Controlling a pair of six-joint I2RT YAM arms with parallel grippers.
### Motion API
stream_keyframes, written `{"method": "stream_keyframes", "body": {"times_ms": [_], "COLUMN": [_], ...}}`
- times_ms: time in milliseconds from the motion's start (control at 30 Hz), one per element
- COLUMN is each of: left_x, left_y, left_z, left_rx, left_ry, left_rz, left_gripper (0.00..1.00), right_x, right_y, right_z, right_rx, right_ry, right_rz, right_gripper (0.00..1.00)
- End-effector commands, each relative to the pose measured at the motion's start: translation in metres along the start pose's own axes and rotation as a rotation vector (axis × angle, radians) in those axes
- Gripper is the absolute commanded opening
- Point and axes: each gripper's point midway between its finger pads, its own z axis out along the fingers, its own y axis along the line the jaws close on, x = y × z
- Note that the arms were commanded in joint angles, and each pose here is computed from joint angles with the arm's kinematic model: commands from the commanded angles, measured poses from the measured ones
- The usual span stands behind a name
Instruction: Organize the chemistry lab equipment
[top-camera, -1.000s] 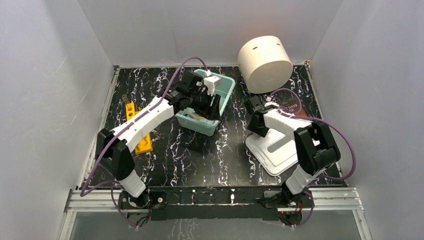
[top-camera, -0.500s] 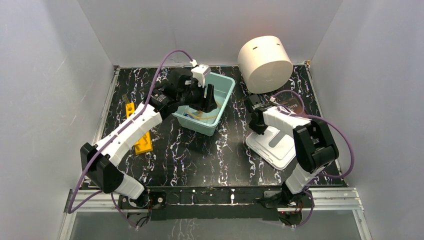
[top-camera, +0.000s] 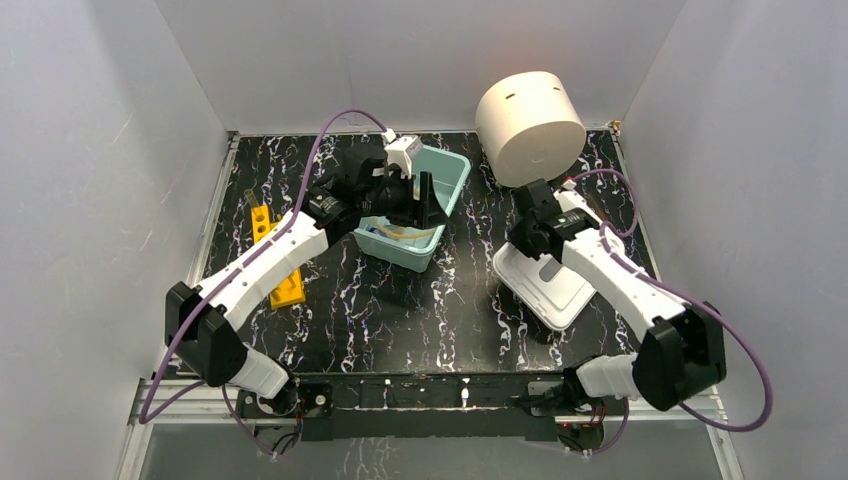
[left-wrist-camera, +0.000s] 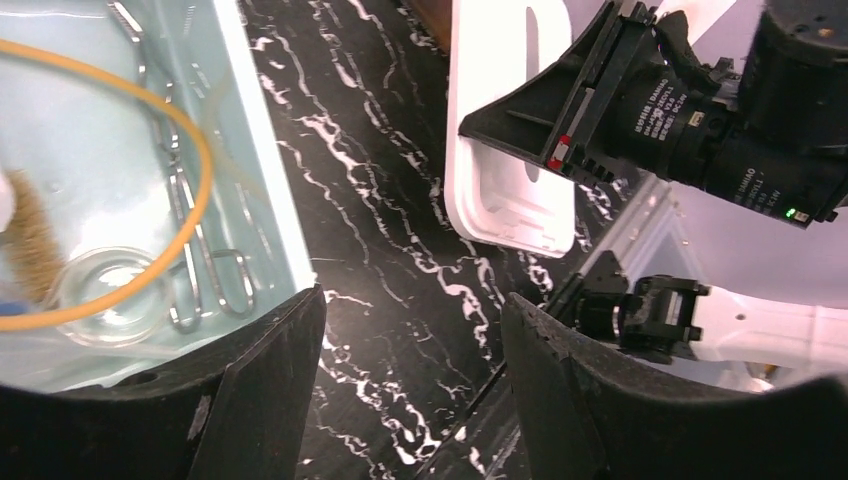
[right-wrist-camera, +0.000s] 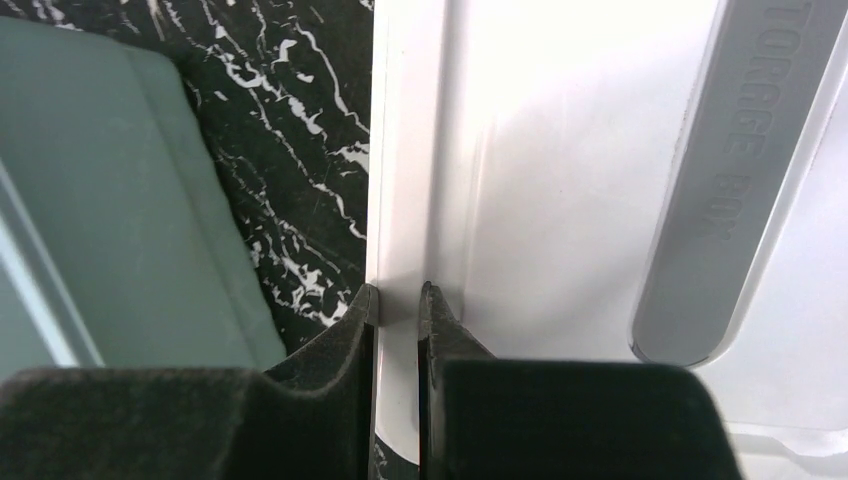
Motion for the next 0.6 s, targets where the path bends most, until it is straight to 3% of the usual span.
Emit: {"method": "stream_keyframes", "body": {"times_ms": [0, 300, 567], "left_x": [-0.006, 0.006, 0.027], "left_y": [-0.031, -0.057, -0.082], "left_z": [-0.007, 0.008, 0.039], "left_rx": [0.137, 0.258, 0.296], "left_ry": [-0.023, 0.028, 0.120], "left_rz": [-0.045, -0.134, -0.194], "left_gripper": [0.64, 0.68, 0.70], "right_x": [-0.018, -0.021, -0.028], "right_y": [0.008, 0.032, 0.034], "right_z": [-0.036, -0.079, -0.106], "right_rx": [-0.082, -0.321, -0.405], "right_ry": [-0.035, -0.015, -0.023], "right_rz": [0.029, 0.099, 0.174], "right_gripper": [0.02, 0.02, 0.02]}}
